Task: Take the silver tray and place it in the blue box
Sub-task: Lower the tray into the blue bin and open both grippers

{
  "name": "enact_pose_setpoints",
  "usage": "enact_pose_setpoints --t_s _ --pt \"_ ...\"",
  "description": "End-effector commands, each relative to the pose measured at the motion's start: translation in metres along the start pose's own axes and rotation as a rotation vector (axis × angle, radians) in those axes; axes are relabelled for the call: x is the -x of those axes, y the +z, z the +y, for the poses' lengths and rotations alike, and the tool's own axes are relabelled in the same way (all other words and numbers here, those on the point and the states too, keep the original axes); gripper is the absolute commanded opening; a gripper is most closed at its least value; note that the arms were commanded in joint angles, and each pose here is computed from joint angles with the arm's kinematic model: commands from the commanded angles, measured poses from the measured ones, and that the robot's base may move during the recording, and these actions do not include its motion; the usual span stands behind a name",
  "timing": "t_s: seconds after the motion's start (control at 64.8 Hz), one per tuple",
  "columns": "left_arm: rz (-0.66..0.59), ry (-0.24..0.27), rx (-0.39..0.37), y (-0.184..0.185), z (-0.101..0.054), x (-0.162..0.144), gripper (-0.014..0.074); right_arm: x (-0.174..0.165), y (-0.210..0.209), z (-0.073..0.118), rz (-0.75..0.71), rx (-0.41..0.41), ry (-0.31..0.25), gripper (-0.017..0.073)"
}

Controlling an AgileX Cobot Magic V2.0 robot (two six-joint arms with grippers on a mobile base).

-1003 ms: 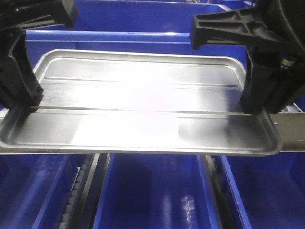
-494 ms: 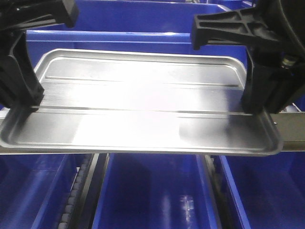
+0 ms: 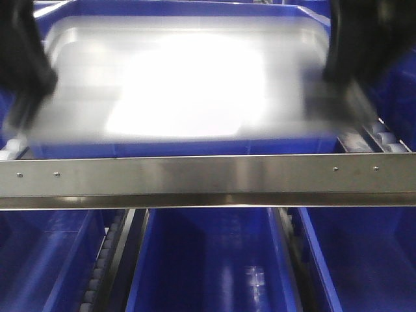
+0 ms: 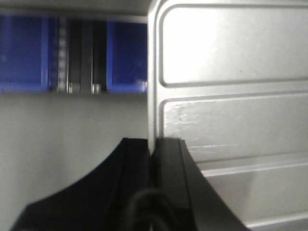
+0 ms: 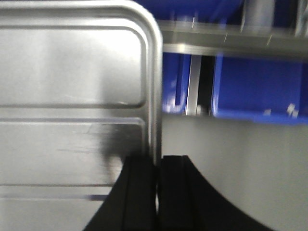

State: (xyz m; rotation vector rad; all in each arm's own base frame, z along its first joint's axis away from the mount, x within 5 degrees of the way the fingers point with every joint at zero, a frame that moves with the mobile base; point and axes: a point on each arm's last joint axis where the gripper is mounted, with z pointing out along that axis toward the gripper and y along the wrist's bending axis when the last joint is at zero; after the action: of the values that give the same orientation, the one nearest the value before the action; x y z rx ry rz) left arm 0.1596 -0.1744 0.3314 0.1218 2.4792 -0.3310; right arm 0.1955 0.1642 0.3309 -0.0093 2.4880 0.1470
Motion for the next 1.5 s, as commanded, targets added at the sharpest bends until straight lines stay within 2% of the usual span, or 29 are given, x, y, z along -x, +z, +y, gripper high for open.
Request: enact_pose_setpoints --t_s 0.0,0.108,0.247,0.432,0.509,0.679,0.864,0.926,1.05,1.127,1.173,1.343,1.374,1.42,1.482 --pt "-0.167 0.055 -0.118 -0.028 -0.009 0.033 -0.0104 0.042 -0.030 0.005 -0.222 0.099 -0.009 0.0053" --pt "-0.253 0.064 -0.103 -0.030 -0.005 0.065 -0.0104 0.073 -0.028 0.003 -0.286 0.080 0.003 0.0053" --pt "-0.377 0.089 -0.076 -0.020 0.000 0.113 -0.0104 0.116 -0.026 0.009 -0.410 0.118 -0.013 0.0053" --pt "-0.541 0.050 -0.110 0.005 0.005 0.164 -0.0104 0.157 -0.001 0.016 -0.547 0.184 -0.003 0.0053" --pt "-0.583 0.062 -0.126 0.025 0.007 0.176 -0.0104 0.167 0.022 0.017 -0.588 0.200 -0.033 0.0053" --pt "-0.602 0.081 -0.133 0.066 0.014 0.186 -0.0104 0.175 0.063 0.017 -0.602 0.231 -0.050 0.0053" --pt "-0.556 0.063 -0.104 0.091 0.022 0.186 -0.0076 0.176 0.089 0.008 -0.567 0.198 -0.042 0.0058" --pt "-0.556 0.058 -0.098 0.093 0.026 0.187 -0.0010 0.177 0.091 0.005 -0.561 0.184 -0.037 0.0104" --pt "-0.560 0.029 -0.081 0.093 0.036 0.191 0.0130 0.179 0.094 -0.006 -0.549 0.149 -0.019 0.0325" --pt "-0.542 -0.010 -0.076 0.094 0.041 0.191 0.0165 0.179 0.096 -0.012 -0.528 0.116 -0.008 0.0444" --pt "-0.541 -0.019 -0.072 0.094 0.043 0.191 0.0166 0.179 0.096 -0.013 -0.519 0.106 -0.005 0.0456" --pt "-0.546 -0.024 -0.075 0.092 0.044 0.192 0.0152 0.181 0.093 -0.013 -0.540 0.122 -0.007 0.0442" --pt "-0.551 -0.025 -0.077 0.089 0.044 0.192 0.0116 0.182 0.090 -0.012 -0.549 0.127 -0.006 0.0412" --pt "-0.561 -0.025 -0.079 0.081 0.043 0.192 0.0013 0.182 0.084 -0.012 -0.557 0.129 -0.005 0.0344" --pt "-0.568 -0.028 -0.092 0.068 0.038 0.191 -0.0108 0.182 0.069 -0.010 -0.568 0.133 0.000 0.0193"
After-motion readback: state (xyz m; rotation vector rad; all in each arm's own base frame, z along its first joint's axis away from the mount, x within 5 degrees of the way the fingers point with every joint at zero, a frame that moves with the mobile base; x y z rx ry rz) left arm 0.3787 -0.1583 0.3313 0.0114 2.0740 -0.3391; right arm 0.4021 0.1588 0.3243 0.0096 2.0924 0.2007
